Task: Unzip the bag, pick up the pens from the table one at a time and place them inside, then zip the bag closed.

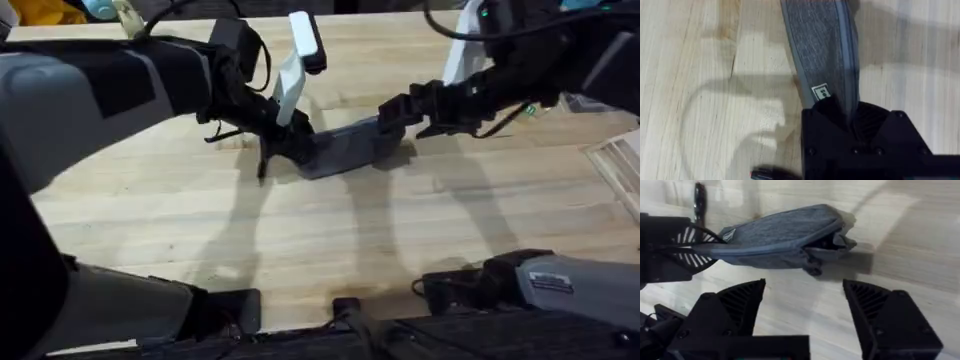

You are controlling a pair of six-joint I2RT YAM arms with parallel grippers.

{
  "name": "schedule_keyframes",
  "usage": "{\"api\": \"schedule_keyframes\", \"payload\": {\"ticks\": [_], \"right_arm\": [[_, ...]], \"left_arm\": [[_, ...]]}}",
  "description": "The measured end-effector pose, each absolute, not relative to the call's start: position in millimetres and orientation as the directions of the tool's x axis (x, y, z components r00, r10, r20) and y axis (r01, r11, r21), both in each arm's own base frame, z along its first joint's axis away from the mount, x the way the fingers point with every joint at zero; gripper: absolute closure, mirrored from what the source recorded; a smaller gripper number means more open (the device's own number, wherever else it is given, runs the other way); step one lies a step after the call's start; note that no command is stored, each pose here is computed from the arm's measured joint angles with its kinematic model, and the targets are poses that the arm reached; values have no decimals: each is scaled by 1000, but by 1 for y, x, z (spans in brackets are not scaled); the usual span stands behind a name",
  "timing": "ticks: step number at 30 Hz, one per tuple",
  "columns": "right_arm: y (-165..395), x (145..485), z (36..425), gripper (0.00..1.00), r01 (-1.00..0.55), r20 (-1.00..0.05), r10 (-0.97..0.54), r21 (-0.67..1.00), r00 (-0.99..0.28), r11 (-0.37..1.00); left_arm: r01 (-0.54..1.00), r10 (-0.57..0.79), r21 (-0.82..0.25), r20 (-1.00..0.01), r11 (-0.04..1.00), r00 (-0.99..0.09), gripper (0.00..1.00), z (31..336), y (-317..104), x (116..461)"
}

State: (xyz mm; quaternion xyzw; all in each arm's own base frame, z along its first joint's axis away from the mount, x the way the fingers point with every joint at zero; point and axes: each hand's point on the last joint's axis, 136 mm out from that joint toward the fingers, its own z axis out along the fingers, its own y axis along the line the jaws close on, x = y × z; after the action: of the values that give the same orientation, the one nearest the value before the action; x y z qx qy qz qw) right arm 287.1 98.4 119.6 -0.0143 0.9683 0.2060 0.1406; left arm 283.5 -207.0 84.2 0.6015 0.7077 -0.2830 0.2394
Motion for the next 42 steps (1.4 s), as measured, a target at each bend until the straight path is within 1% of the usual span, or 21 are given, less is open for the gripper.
{"api": "schedule_keyframes", "payload": {"ticks": [5,12,16,19,20,25,29,33,34,42], "right_arm": [[100,294,108,112,-81,-261,26,394,-965,915],[101,302,105,132,-88,-277,27,391,-960,916],[100,302,103,183,-86,-274,27,389,-961,917],[101,304,100,266,-83,-269,26,389,-963,918],[101,304,98,309,-81,-265,27,389,-964,918],[101,304,93,596,-75,-250,26,388,-968,919],[101,304,93,700,-74,-249,27,388,-968,919],[101,304,93,917,-75,-250,26,388,-968,919],[101,304,93,948,-75,-250,26,388,-968,918],[101,304,93,964,-75,-250,26,389,-968,918]], "left_arm": [[987,716,-113,-679,116,-162,957,84,-207,284],[987,716,-113,-679,116,-162,957,84,-207,284],[987,716,-113,-679,116,-162,957,84,-207,284],[987,716,-113,-679,116,-162,957,84,-207,284],[987,716,-113,-679,116,-162,957,84,-207,284],[987,716,-113,-679,116,-162,957,84,-207,284],[987,716,-113,-679,117,-162,957,84,-207,284],[987,716,-112,-679,116,-162,957,84,-207,284],[987,716,-112,-679,116,-162,957,84,-207,284],[987,716,-112,-679,116,-162,957,84,-207,284]]}}
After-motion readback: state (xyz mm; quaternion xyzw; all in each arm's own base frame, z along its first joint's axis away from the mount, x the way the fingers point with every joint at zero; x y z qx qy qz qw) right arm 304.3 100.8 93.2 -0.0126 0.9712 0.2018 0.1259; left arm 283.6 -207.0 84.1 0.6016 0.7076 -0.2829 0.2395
